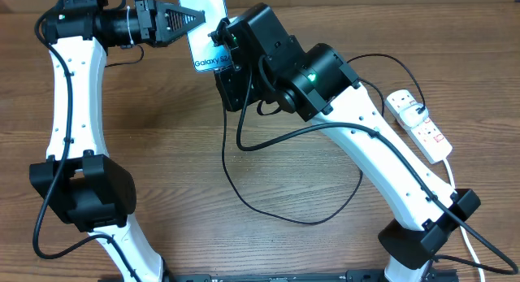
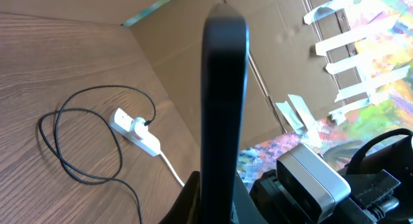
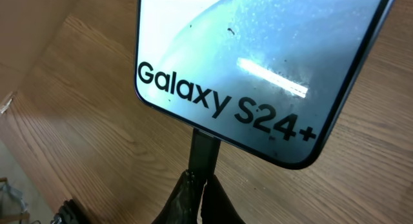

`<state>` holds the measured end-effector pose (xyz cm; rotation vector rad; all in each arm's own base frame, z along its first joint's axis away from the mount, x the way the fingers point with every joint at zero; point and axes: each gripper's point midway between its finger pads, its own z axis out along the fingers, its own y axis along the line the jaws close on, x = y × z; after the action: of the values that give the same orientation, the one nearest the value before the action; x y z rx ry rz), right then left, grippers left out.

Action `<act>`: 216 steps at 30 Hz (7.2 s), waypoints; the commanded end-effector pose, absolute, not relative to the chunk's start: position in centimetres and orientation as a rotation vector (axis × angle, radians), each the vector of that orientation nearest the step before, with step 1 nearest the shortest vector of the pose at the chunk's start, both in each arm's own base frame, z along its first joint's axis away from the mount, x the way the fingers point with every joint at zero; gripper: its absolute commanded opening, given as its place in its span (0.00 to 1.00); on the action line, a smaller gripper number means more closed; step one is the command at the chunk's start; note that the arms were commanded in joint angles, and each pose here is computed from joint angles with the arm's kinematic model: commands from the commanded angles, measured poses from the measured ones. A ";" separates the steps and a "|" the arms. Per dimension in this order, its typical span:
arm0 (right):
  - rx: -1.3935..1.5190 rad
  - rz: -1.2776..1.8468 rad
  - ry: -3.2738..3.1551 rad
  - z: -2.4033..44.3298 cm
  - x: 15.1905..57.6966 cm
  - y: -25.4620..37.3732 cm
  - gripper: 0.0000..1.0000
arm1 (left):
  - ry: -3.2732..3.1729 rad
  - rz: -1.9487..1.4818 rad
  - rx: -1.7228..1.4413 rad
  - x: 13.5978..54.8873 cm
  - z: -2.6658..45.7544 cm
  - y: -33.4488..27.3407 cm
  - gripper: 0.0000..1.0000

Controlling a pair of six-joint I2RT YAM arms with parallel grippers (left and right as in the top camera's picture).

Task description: Plug charger to phone and switch on socket

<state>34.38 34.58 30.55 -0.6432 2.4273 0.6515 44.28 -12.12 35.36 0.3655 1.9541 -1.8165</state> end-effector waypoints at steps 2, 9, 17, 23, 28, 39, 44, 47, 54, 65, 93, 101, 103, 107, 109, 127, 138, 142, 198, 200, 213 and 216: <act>-0.598 0.650 2.253 35.2 35.9 34.2 0.04 | 1.908 -1.885 0.452 42.5 37.2 -14.2 0.04; -0.599 0.645 2.266 35.0 35.8 34.0 0.19 | 1.922 -1.865 0.445 42.7 36.9 -14.2 0.04; -0.602 0.632 2.299 34.5 35.3 33.6 0.34 | 1.986 -1.780 0.408 43.5 35.8 -14.0 0.04; -0.360 0.479 2.391 34.3 35.3 29.6 0.64 | 2.144 -1.609 0.294 44.9 33.0 -13.3 0.04; -0.033 0.314 2.434 34.8 35.7 23.1 1.00 | 2.413 -1.374 0.227 43.9 28.0 -13.1 0.04; 0.452 0.097 2.587 32.4 36.2 8.1 1.00 | 2.827 -1.208 0.399 40.0 17.8 -17.6 0.04; 0.653 0.027 2.575 32.0 36.3 2.3 1.00 | 2.879 -1.212 0.448 40.8 13.4 -19.6 0.04; 0.714 0.006 2.568 31.9 36.2 0.6 1.00 | 2.898 -1.218 0.432 41.4 11.5 -19.8 0.04; 0.762 -0.017 2.581 31.1 36.3 -0.6 1.00 | 3.017 -1.090 0.334 42.4 6.7 -18.6 0.04; 0.772 -0.040 2.625 29.3 36.9 -0.7 1.00 | 3.127 -0.897 0.238 42.8 3.3 -16.9 0.04; 0.840 -0.087 2.574 29.3 37.7 -3.2 1.00 | 3.222 -0.470 0.219 42.9 0.9 -12.6 0.93; 1.040 -0.185 2.597 26.2 37.7 -10.6 1.00 | 3.061 -0.559 0.088 46.5 8.6 -11.1 1.00; 1.126 -0.208 2.605 24.8 37.6 -12.8 1.00 | 2.966 -0.587 0.060 47.4 12.5 -10.6 0.99; 1.278 -0.239 2.607 21.7 37.5 -17.1 1.00 | 2.732 -0.601 0.045 47.7 21.9 -9.0 1.00; 1.348 -0.254 2.618 20.1 37.1 -18.9 1.00 | 2.639 -0.571 0.053 46.9 25.9 -8.2 1.00; 1.442 -0.083 2.905 9.4 37.1 -19.9 1.00 | 2.511 -0.426 0.004 34.9 32.2 -6.0 1.00; 1.454 -0.083 2.928 7.7 36.7 -19.7 1.00 | 2.268 -0.383 -0.208 27.8 27.5 -4.0 1.00; 1.426 -0.066 2.984 5.7 36.0 -19.1 0.94 | 2.308 -0.369 -0.220 27.6 25.9 -3.9 1.00; 1.230 0.188 2.800 17.2 35.6 -16.0 1.00 | 2.382 -0.310 -0.091 27.5 24.3 -3.9 0.99; 1.171 0.174 2.718 21.5 34.5 -15.0 1.00 | 2.412 -0.310 -0.096 27.9 23.5 -3.9 1.00; 0.823 0.175 2.442 34.9 28.1 -7.3 1.00 | 2.404 -0.614 0.185 24.7 24.5 -8.6 0.99; 0.754 0.187 2.396 36.7 26.8 -5.8 1.00 | 2.349 -0.560 0.267 22.0 25.8 -8.3 1.00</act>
<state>28.39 -7.32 34.19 0.8265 2.4711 0.1699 25.04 -7.11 23.26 0.0696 2.4694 -0.5321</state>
